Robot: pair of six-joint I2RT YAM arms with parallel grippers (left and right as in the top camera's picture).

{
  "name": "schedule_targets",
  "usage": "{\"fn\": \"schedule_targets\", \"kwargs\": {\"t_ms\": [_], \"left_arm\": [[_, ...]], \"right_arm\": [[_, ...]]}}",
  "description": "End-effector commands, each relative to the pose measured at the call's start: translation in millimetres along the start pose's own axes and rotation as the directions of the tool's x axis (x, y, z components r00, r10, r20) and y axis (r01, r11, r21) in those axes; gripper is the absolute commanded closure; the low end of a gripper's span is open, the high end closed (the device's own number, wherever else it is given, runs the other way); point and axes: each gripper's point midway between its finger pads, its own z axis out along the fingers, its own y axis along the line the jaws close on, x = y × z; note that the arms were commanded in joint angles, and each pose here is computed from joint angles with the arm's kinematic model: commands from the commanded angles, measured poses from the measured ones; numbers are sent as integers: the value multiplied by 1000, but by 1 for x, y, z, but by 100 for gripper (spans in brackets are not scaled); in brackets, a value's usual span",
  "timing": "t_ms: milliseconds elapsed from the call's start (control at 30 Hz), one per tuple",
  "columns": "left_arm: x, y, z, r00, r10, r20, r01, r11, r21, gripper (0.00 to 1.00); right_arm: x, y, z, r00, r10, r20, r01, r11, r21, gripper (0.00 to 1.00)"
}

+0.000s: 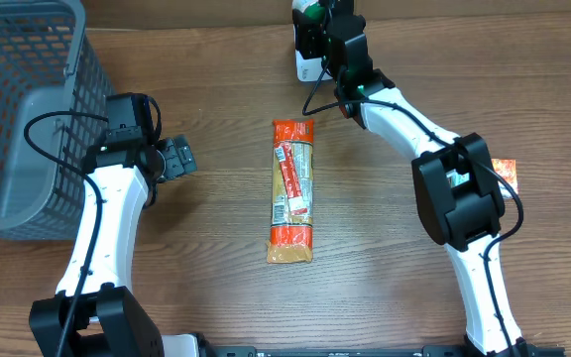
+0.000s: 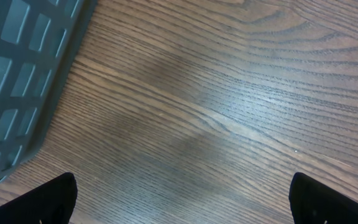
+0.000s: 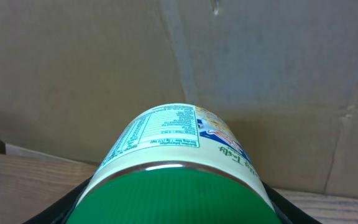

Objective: Scan the item barcode
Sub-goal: 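Hold the jar label in front of the white scanner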

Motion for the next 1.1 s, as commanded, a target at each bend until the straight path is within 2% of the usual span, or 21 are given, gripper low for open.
{"fn": "schedule_targets", "kwargs": {"t_ms": [0, 200, 700, 900, 1067], "left_arm": [[-8, -1, -8, 999, 18, 30, -19, 1000, 8, 0], [-8, -1, -8, 999, 18, 30, -19, 1000, 8, 0], [-8, -1, -8, 999, 18, 30, -19, 1000, 8, 0], [-8, -1, -8, 999, 18, 30, -19, 1000, 8, 0], [-8, -1, -8, 999, 18, 30, -19, 1000, 8, 0]], "right_arm": [[7, -11, 8, 999, -29, 16, 29, 999, 31, 71], [9, -22, 11, 995, -88, 43, 84, 993, 87, 71], [7, -22, 15, 991, -81, 102, 73, 994, 76, 69], [-14, -13, 11, 986, -66, 151, 61, 997, 40, 68], [-66, 4, -10, 979, -64, 195, 62, 998, 17, 68]]}}
